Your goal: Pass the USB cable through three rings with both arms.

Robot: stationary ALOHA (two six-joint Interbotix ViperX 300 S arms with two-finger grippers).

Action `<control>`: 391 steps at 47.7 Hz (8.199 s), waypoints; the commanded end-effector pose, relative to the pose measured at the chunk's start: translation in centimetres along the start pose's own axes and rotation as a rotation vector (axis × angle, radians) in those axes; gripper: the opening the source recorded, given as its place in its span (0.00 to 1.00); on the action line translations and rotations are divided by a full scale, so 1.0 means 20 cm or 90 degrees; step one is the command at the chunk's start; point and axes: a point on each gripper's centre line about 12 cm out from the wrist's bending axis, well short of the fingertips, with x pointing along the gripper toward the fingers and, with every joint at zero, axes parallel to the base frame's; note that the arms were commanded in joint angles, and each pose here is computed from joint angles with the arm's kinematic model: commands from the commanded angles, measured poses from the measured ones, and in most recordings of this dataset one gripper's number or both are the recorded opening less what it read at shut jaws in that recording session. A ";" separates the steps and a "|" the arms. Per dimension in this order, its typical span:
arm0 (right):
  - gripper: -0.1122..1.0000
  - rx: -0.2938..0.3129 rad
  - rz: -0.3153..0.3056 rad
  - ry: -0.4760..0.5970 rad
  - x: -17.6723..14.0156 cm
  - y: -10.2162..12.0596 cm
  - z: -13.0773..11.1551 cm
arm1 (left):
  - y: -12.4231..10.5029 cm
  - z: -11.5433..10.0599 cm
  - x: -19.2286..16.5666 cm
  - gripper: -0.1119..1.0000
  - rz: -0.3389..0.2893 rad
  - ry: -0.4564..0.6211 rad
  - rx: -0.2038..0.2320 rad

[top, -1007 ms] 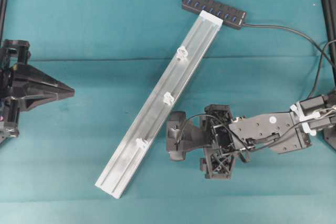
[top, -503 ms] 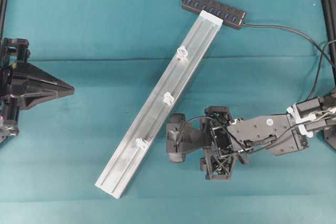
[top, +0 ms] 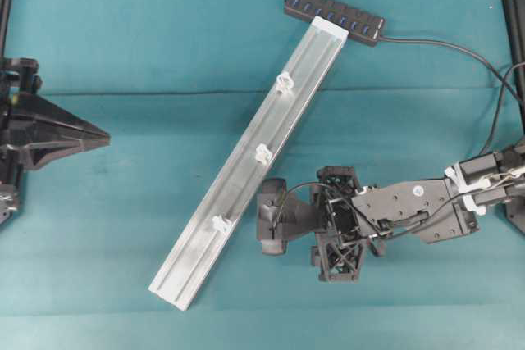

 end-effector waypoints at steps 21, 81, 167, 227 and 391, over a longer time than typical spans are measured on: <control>0.51 0.006 -0.006 0.014 0.05 -0.03 0.00 | -0.01 0.04 -0.01 0.09 -0.002 -0.019 -0.006; 0.17 -0.128 0.010 -0.020 -0.46 -0.20 0.17 | 0.06 0.11 -0.03 0.09 0.041 -0.046 0.008; 0.17 -0.310 -0.116 0.050 -0.79 -1.43 -0.18 | 0.04 0.21 -0.13 0.09 0.038 -0.077 0.008; 0.17 -0.407 -0.094 0.089 -0.32 -1.44 -0.07 | 0.07 0.23 -0.14 0.09 0.057 -0.112 0.008; 0.17 -0.516 -0.109 -0.024 -0.18 -1.13 0.20 | 0.54 -0.46 0.84 0.92 0.181 0.148 -0.069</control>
